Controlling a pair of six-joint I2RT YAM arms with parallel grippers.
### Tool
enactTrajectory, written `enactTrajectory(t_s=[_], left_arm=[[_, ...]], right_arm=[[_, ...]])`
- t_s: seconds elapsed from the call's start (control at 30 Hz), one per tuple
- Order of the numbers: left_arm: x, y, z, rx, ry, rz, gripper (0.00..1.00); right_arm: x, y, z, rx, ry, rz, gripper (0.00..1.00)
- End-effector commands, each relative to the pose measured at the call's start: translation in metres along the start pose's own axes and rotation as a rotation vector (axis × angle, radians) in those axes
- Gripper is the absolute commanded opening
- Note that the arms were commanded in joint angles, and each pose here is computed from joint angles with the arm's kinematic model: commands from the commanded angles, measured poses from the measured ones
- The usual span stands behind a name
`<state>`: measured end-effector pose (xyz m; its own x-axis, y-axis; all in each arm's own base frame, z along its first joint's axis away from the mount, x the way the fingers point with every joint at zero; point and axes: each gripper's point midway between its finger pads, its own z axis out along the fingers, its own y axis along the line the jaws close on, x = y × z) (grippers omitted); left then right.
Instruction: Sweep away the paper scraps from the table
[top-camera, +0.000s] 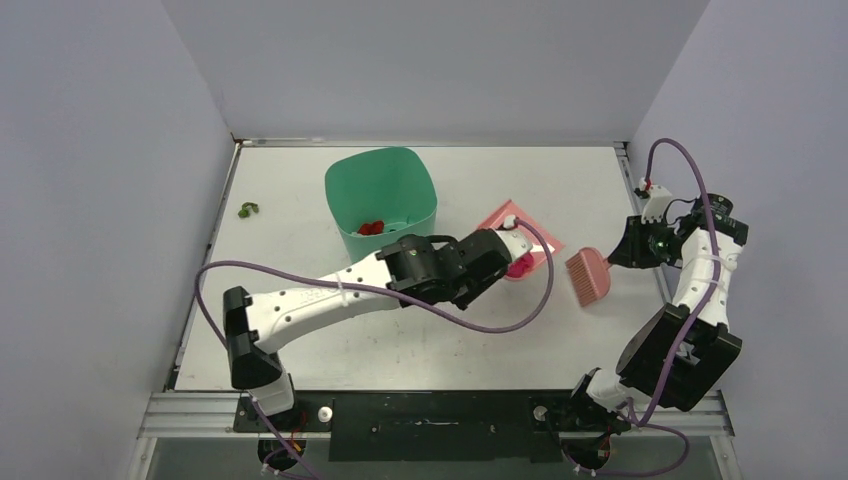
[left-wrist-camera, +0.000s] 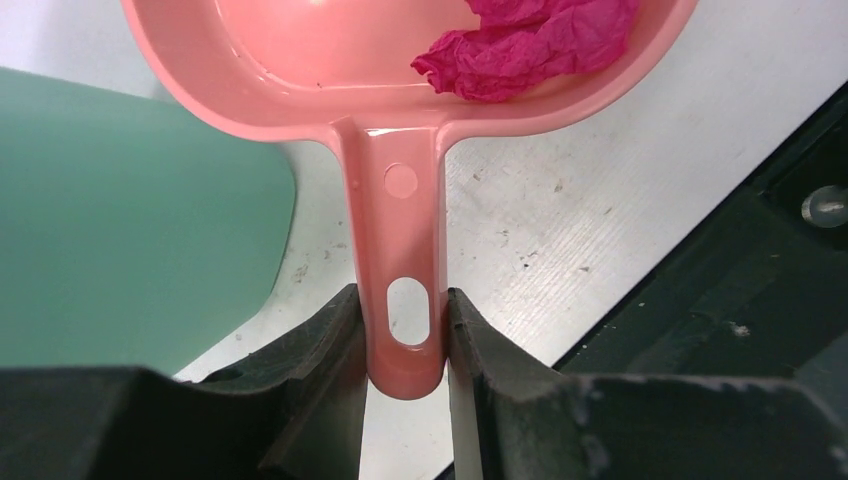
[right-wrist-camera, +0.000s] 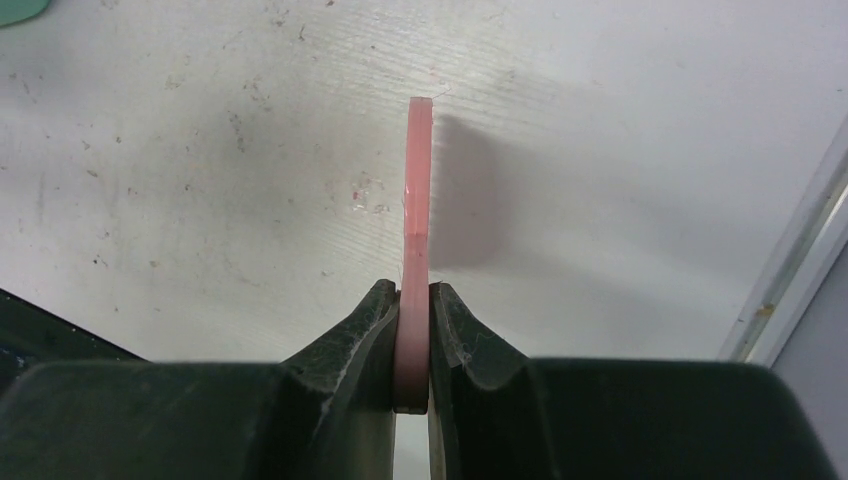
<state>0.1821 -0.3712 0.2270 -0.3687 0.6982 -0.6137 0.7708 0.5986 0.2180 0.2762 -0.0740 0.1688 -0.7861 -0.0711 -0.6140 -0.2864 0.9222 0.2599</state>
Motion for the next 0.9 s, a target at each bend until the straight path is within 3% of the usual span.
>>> enactTrajectory(t_s=[0.0, 0.3, 0.5, 0.6, 0.73, 0.87], left_arm=[[-0.032, 0.035, -0.068, 0.060, -0.154, -0.191, 0.00], [-0.037, 0.120, -0.122, 0.184, -0.360, -0.609, 0.00], [-0.040, 0.156, -0.147, 0.401, -0.567, -0.947, 0.00], [-0.040, 0.159, -0.152, 0.558, -0.595, -1.086, 0.00], [-0.043, 0.161, -0.156, 0.758, -0.634, -1.205, 0.00], [-0.039, 0.166, -0.156, 0.766, -0.651, -1.243, 0.00]], right_arm=[[-0.020, 0.008, -0.003, -0.019, -0.105, -0.051, 0.05], [-0.014, 0.014, -0.001, -0.050, -0.099, -0.051, 0.05], [-0.014, 0.015, -0.002, -0.052, -0.099, -0.055, 0.05], [-0.014, 0.015, -0.002, -0.055, -0.099, -0.056, 0.05], [-0.015, 0.017, -0.003, -0.058, -0.098, -0.058, 0.05], [-0.014, 0.017, -0.004, -0.057, -0.094, -0.063, 0.05]])
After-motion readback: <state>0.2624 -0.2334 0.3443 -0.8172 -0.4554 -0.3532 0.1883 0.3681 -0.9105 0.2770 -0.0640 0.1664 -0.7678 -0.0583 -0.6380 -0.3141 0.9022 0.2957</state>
